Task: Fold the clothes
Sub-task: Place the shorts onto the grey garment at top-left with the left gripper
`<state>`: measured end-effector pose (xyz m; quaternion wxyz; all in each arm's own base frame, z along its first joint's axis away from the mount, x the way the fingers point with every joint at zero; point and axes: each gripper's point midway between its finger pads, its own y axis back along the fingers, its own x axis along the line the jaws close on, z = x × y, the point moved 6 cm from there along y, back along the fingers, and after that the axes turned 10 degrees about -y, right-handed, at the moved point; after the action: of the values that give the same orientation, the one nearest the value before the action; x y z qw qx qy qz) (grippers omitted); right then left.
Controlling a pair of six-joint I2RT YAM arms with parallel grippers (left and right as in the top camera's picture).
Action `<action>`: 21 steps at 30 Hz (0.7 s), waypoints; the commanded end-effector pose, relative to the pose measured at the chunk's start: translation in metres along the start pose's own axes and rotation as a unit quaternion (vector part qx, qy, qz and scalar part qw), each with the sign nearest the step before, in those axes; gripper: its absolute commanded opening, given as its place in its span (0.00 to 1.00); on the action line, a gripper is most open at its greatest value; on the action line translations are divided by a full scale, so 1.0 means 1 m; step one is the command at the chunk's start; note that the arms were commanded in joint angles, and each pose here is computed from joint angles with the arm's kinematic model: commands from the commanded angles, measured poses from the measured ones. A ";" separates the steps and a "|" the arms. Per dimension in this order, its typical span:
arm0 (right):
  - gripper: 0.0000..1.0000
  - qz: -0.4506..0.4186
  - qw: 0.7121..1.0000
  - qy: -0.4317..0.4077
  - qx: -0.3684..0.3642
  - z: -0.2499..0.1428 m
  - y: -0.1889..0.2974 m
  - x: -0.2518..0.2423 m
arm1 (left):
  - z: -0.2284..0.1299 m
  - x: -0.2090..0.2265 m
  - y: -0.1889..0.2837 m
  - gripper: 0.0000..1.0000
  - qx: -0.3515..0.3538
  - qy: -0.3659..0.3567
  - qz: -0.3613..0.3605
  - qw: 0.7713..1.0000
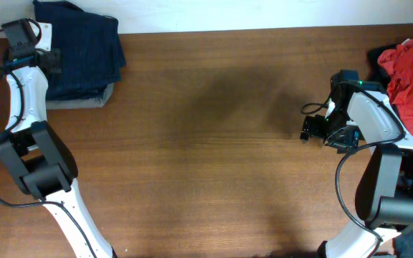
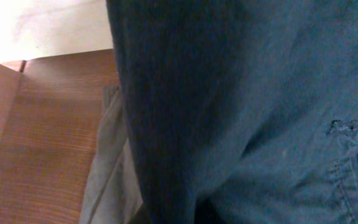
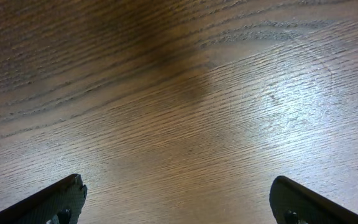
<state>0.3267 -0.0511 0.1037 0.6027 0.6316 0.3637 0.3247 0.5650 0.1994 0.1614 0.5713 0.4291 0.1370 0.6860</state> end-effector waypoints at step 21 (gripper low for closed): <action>0.99 0.008 1.000 0.002 -0.018 0.003 0.012 0.000 | -0.020 0.061 0.003 0.54 0.009 0.028 0.070 0.997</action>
<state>0.3267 -0.0511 0.1037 0.6027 0.6316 0.3637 0.3247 0.5479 0.2497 0.1649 0.5282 0.4263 0.1441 0.7201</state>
